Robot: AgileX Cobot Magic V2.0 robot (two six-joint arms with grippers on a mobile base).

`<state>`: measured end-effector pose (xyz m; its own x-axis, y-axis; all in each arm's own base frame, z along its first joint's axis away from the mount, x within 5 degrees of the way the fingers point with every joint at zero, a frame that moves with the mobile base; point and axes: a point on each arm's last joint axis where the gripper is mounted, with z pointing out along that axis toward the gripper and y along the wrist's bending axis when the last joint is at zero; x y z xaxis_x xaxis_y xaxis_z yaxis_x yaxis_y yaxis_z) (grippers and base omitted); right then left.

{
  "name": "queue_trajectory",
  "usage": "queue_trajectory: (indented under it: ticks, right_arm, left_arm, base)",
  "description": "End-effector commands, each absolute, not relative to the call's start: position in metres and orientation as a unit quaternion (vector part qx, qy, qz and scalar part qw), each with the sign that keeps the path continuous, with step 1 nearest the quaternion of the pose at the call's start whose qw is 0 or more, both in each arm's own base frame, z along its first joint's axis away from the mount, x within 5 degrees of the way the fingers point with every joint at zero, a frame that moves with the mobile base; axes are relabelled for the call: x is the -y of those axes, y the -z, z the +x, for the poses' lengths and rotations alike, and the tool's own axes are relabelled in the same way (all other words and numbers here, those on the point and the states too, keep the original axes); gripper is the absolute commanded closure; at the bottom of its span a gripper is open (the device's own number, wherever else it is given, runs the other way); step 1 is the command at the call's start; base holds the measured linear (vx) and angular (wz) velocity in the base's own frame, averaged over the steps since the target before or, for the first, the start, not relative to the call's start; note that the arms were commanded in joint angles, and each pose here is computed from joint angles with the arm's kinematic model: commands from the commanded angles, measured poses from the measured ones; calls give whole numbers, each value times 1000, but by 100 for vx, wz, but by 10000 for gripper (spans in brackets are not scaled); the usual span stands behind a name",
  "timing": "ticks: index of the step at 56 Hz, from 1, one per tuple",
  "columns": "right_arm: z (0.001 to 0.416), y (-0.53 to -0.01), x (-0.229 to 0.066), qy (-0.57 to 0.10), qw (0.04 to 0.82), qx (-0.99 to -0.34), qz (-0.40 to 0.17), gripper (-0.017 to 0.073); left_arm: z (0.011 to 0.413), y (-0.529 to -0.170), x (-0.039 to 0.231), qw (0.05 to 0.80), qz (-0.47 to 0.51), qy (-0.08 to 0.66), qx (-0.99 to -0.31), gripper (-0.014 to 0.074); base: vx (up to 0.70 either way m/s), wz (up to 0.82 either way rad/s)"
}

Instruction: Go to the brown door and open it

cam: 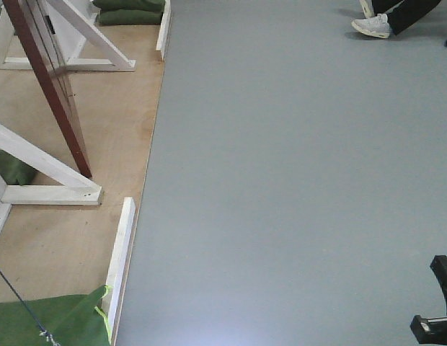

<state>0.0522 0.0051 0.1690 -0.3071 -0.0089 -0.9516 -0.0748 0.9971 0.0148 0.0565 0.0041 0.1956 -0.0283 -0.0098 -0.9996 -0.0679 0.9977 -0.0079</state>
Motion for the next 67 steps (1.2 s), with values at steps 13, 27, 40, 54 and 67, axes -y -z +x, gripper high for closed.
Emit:
queue_trajectory:
  ticks: [13,27,40,54,67]
  right_arm:
    - [54,-175,-5,-24,621,-783,-28,559]
    - [54,-175,-5,-24,621,-783,-28,559]
    - [54,-175,-5,-24,621,-783,-28,559]
    - [54,-175,-5,-24,621,-783,-28,559]
    - [54,-175,-5,-24,621,-783,-28,559]
  left_arm:
    - [54,-209,-4,734,-30,-14,-678,600]
    - [54,-209,-4,734,-30,-14,-678,600]
    - [54,-209,-4,734,-30,-14,-678,600]
    - [54,-209,-4,734,-30,-14,-678,600]
    - [54,-209,-4,734,-30,-14,-678,600]
  base:
    - [0,0]
    - [0,0]
    - [0,0]
    - [2,1]
    - [8,0]
